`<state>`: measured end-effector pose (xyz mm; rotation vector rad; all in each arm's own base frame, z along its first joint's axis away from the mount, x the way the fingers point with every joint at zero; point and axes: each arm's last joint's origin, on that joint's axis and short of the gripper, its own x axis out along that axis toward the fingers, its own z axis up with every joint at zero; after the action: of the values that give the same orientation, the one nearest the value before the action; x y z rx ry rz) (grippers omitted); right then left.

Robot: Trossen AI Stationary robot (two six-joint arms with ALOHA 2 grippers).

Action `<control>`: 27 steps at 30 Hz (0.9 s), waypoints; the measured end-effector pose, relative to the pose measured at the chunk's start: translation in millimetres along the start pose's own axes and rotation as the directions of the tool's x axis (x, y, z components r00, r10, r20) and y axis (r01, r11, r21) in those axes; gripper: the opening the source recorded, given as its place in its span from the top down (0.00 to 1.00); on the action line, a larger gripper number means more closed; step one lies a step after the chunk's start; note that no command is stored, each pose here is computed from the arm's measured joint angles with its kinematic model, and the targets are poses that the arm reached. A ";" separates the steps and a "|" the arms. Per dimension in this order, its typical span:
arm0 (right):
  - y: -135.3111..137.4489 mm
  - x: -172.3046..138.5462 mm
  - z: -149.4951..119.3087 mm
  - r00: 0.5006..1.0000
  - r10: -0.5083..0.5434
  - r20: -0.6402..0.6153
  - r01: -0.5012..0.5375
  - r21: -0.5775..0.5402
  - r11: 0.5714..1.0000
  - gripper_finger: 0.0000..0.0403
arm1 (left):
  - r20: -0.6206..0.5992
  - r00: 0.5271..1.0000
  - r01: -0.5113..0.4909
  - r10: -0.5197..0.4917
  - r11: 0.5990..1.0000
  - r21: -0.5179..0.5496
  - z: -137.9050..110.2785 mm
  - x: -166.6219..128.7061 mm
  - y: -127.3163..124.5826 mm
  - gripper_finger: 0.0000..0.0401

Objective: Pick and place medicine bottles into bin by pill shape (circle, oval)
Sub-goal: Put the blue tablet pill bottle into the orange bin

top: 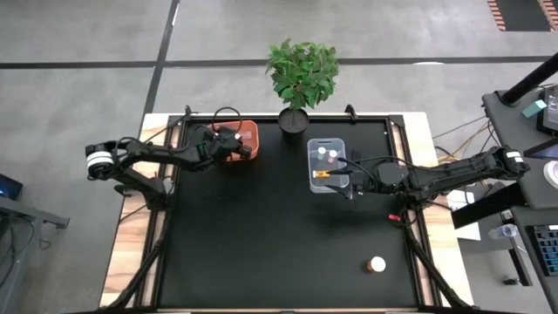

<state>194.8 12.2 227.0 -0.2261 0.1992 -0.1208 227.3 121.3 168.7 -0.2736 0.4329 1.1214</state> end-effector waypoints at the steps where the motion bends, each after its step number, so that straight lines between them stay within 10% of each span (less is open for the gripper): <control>1: 0.0 0.0 0.0 1.000 0.000 0.000 0.000 -0.002 1.000 0.56 | 0.000 1.000 0.000 0.000 1.000 0.000 0.0 0.0 0.0 0.73; 27: 0.0 0.0 -0.4 1.000 0.000 -0.002 0.000 -0.006 1.000 0.56 | -0.017 1.000 -0.012 0.013 0.999 0.044 -9.9 10.1 -5.5 0.73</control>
<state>194.7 12.2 226.6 -0.2320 0.2011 -0.1205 234.0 122.9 155.2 -0.2422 0.4746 1.1209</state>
